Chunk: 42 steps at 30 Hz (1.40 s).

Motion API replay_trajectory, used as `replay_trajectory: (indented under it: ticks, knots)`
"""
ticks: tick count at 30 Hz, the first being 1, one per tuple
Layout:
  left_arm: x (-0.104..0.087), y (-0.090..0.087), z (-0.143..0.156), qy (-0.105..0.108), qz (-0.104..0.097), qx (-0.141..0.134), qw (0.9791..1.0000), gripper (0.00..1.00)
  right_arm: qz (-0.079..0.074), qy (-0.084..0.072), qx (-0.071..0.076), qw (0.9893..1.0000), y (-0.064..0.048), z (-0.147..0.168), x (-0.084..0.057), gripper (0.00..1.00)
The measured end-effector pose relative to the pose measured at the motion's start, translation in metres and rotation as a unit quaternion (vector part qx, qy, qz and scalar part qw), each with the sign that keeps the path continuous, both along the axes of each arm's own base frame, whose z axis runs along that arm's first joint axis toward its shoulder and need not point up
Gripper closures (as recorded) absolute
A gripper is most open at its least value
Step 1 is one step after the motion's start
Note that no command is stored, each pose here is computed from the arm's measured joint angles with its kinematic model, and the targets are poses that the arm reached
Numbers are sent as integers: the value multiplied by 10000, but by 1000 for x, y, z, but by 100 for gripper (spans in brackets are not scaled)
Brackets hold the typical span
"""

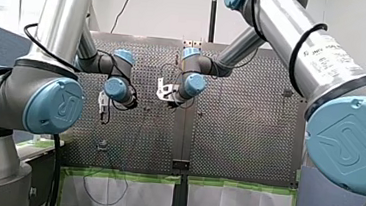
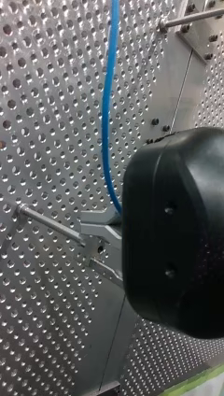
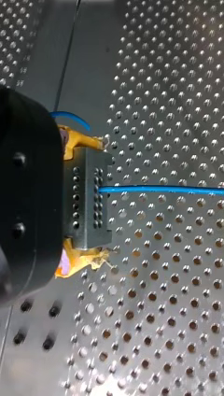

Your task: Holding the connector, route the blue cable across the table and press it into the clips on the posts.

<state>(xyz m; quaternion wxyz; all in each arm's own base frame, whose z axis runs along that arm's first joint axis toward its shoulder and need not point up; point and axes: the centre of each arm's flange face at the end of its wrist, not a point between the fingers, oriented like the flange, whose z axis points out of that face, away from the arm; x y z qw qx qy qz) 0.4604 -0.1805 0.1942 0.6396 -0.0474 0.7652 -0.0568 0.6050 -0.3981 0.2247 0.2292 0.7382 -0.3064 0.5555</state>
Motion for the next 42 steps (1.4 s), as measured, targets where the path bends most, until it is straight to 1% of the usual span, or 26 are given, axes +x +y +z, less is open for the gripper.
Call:
replay_trajectory:
  ticks: [5,8,12,18,25,34,39,42]
  knots:
    - [2,-1,-11,66,-35,-2,10000,100,103,65,144,9998,-3,-22,0,100]
    - [4,-1,-23,124,-51,3,9999,100,139,46,203,9997,-6,-27,0,100]
    - [9,2,-29,97,-14,-23,9999,100,136,1,247,9996,-13,-29,-4,100]
    - [16,7,-26,-22,18,-91,10000,100,59,-109,250,9996,-26,-29,-10,100]
    - [25,14,-23,-109,19,-211,9997,100,7,-143,253,9996,-33,-30,-15,100]
    - [22,9,-26,-42,-80,-293,9995,100,-21,-144,257,9996,-37,-30,-18,100]
    - [21,7,-27,-17,-91,-312,9995,100,-19,-141,262,9996,-37,-31,-18,100]
    - [18,7,-29,44,-86,-294,9995,100,-19,-140,264,9996,-37,-31,-18,100]
